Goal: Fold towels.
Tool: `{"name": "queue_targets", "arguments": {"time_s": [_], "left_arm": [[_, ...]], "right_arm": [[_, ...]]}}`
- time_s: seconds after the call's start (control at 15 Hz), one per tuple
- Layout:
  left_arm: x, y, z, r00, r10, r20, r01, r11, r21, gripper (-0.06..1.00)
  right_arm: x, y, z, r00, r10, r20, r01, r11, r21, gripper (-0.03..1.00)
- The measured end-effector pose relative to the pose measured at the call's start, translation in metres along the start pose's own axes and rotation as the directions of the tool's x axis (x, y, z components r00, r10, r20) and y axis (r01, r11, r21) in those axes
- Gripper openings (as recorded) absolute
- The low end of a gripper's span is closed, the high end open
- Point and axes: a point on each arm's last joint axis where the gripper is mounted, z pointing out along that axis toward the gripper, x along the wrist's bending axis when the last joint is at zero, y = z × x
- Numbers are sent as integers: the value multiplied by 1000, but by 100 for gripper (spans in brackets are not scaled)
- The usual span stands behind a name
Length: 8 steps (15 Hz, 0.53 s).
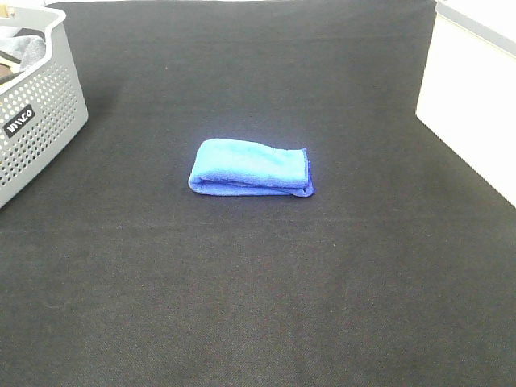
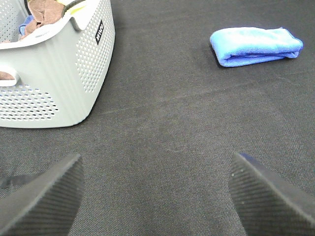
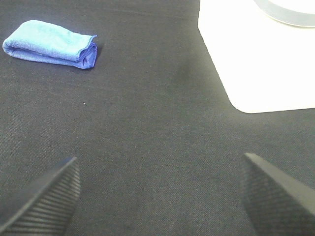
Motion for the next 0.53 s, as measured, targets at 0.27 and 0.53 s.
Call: {"name": "queue_targets", "arguments": {"time_s": [0.27,0.53], "left_arm": [[0,0,0,1000,2,0,-2,1000,0,77],[0,0,0,1000,3,0,-3,1000,0,77]], "right_arm": [[0,0,0,1000,1,-3,-1,1000,0,82],[0,0,0,1000,2,-3,-2,1000,-1,82]]}}
